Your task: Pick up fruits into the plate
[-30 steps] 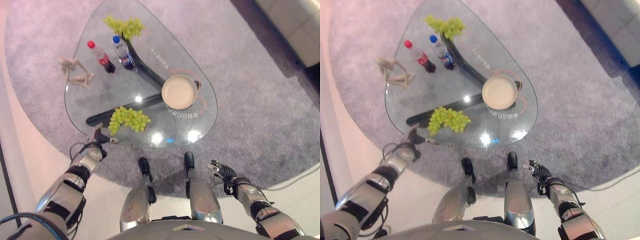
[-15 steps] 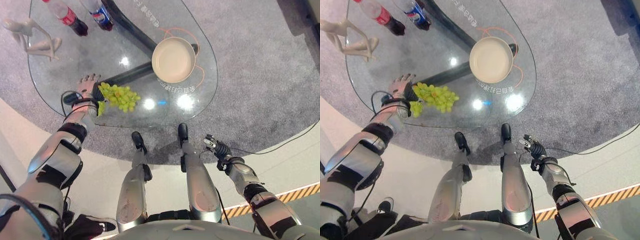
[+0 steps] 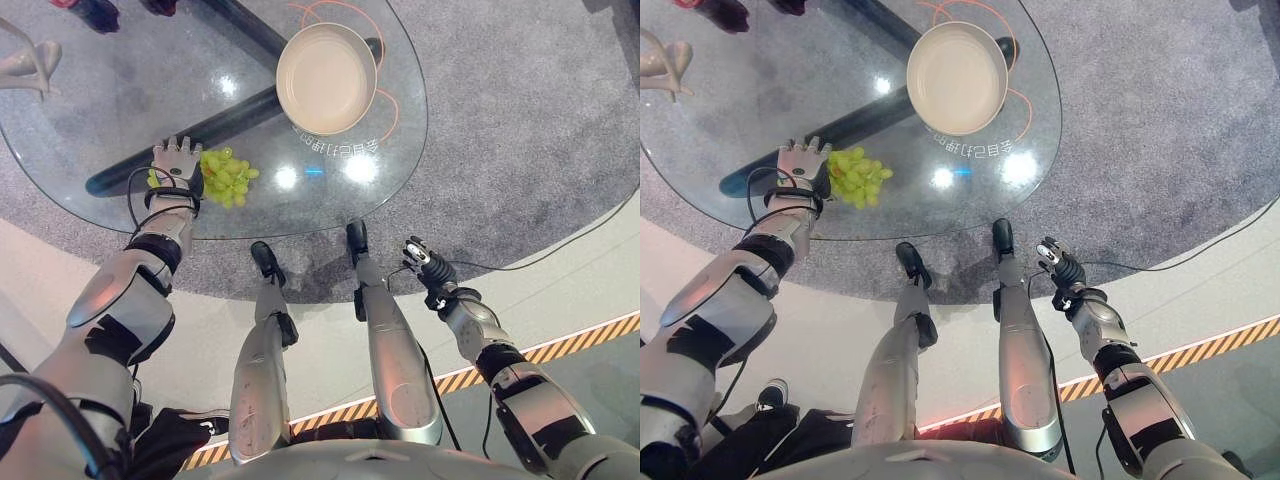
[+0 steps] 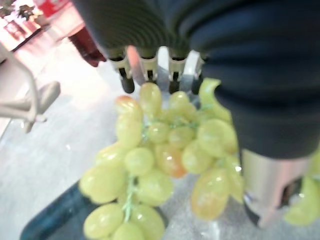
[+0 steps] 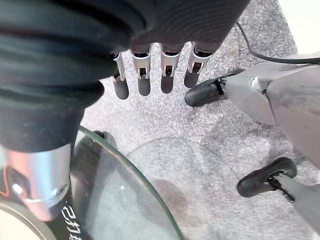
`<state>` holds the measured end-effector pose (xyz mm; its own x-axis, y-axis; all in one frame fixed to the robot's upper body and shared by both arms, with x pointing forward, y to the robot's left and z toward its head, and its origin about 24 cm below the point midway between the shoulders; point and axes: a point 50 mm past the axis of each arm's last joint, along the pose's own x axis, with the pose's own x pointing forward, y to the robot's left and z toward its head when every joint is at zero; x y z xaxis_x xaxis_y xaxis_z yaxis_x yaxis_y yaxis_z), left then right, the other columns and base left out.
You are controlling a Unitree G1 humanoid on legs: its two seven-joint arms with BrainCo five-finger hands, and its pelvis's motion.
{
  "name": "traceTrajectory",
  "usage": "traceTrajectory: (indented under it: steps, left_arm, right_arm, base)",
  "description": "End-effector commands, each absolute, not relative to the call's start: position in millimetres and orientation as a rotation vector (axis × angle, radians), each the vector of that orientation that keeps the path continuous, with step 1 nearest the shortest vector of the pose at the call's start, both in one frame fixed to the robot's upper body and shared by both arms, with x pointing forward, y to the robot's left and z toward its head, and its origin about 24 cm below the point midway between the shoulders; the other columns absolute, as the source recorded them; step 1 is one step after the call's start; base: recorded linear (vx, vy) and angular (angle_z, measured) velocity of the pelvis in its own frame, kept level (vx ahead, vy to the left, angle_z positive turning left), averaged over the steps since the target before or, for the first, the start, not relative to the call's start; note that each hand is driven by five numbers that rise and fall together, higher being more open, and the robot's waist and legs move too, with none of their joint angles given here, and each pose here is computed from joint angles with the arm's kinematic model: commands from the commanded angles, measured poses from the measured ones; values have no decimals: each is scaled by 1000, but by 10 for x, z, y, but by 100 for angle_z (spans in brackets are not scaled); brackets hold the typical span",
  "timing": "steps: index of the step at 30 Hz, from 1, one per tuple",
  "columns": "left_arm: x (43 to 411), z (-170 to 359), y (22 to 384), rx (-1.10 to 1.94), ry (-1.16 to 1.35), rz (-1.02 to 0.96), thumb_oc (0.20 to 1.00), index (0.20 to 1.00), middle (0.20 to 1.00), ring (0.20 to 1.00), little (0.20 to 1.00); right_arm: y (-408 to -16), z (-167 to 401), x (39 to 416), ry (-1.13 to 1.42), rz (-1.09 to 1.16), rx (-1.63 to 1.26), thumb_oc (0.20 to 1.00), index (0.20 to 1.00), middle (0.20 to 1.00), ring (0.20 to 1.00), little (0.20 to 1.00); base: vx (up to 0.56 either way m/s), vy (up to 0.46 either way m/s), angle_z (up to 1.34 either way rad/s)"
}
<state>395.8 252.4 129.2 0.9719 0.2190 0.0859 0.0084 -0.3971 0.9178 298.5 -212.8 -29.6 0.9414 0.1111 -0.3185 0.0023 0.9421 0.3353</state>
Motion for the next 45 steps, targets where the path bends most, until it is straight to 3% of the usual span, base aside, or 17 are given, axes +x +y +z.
traceTrajectory:
  steps: [1, 13, 14, 15, 30, 45]
  left_arm:
    - [3950, 1369, 2671, 2075, 253, 267, 1000, 1000, 1000, 1000, 1000]
    - [3939, 1478, 2679, 2127, 186, 441, 1000, 1000, 1000, 1000, 1000]
    - [3945, 1485, 2667, 2126, 166, 437, 555, 555, 555, 555, 555]
    - [3950, 1485, 2654, 2122, 155, 431, 200, 200, 200, 200, 200]
    - [4008, 1528, 2521, 2040, 67, 367, 200, 200, 200, 200, 200]
    - [3962, 1487, 2562, 1478, -19, 380, 200, 200, 200, 200, 200]
  right_arm:
    - [-1986, -301, 2993, 312, 76, 454, 1000, 1000, 1000, 1000, 1000]
    - [-1855, -268, 3024, 274, 120, 610, 1000, 1000, 1000, 1000, 1000]
    - [-1844, -271, 3019, 271, 121, 621, 1000, 1000, 1000, 1000, 1000]
    - [-1839, -274, 3013, 270, 122, 625, 1000, 1000, 1000, 1000, 1000]
    - [-1833, -302, 2968, 274, 115, 633, 1000, 1000, 1000, 1000, 1000]
    - [-1911, -377, 2857, 285, 78, 637, 1000, 1000, 1000, 1000, 1000]
  base:
    - [0, 0, 0]
    - [6, -11, -4]
    - [2, -44, 0]
    - [4, -40, 4]
    - [2, -9, 0]
    - [17, 9, 2]
